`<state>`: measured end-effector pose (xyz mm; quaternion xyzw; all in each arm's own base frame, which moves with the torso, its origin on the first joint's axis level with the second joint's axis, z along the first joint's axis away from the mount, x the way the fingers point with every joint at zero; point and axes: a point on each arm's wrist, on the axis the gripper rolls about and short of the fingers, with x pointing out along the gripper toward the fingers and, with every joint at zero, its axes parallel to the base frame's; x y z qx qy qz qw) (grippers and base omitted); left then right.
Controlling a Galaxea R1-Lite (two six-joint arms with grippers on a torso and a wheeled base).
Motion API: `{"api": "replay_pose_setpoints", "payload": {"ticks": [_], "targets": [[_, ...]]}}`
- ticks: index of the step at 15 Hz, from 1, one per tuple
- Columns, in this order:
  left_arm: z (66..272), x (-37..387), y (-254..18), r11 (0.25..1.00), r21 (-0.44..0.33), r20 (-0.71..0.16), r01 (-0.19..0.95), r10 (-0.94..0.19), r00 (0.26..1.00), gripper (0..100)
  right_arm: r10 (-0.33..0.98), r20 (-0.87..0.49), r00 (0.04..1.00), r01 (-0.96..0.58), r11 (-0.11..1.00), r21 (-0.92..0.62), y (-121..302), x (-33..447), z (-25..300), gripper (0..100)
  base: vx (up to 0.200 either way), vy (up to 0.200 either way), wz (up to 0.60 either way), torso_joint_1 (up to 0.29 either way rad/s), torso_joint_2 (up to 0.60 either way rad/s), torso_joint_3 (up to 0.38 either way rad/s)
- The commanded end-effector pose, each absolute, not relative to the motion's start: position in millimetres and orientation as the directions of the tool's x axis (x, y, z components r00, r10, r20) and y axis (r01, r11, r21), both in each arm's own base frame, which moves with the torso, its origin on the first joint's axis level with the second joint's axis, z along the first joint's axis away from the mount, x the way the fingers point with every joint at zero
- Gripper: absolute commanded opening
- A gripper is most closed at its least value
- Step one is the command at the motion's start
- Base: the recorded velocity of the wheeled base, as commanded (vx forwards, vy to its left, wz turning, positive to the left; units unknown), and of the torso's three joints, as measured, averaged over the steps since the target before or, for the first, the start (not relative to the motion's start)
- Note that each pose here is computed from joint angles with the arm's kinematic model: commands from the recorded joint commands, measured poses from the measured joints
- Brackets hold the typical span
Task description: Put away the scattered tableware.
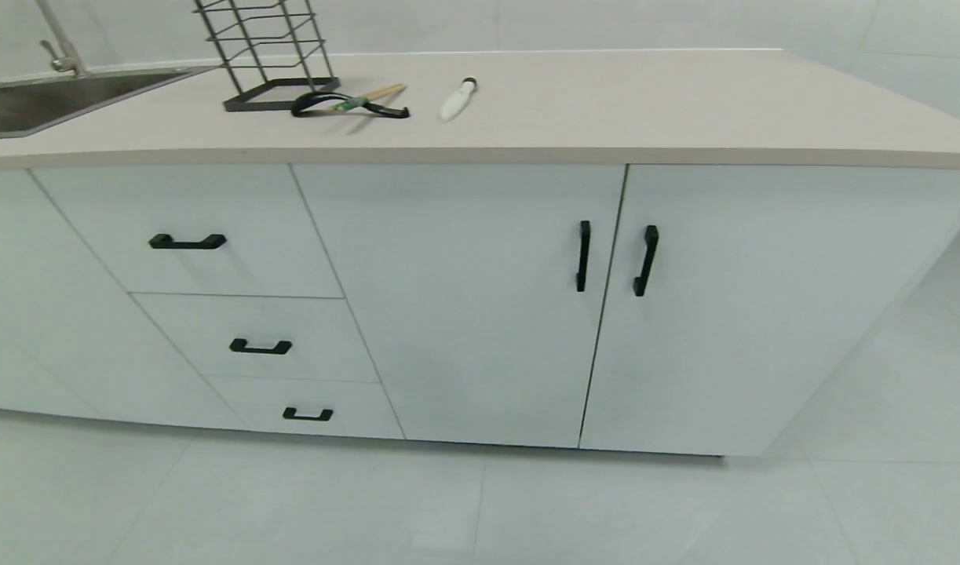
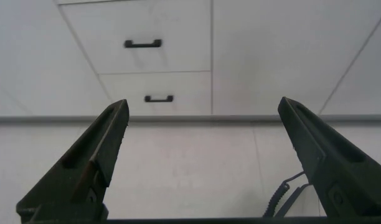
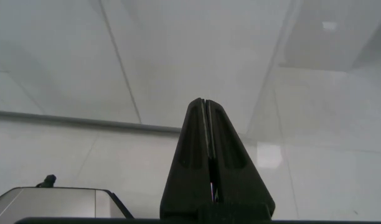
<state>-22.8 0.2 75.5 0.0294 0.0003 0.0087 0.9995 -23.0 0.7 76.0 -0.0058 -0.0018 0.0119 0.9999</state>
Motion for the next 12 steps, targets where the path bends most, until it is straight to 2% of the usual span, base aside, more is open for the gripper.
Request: {"api": "replay_pose_setpoints", "payload": {"ticks": [1, 2, 12], "targets": [[75.5, -22.8, 0.2, 0.998, 0.058, 0.000, -0.018, 0.018, 1.000, 100, 0.025, 0.000, 1.000, -0.025, 1.000, -0.011, 0.8, -22.8, 75.9, 0, 0.000, 0.000, 0.00, 0.000, 0.00, 0.000], [75.5, -22.8, 0.2, 0.998, 0.058, 0.000, -0.018, 0.018, 1.000, 100, 0.025, 0.002, 1.000, -0.025, 1.000, -0.011, 0.8, -22.8, 76.1, 0, 0.000, 0.000, 0.00, 0.000, 0.00, 0.000], [75.5, -22.8, 0.2, 0.998, 0.061, 0.000, -0.018, 0.018, 1.000, 100, 0.023, 0.000, 1.000, -0.023, 1.000, -0.009, 0.7, -22.8, 75.9, 0, 0.000, 0.200, 0.00, 0.002, 0.00, 0.004]]}}
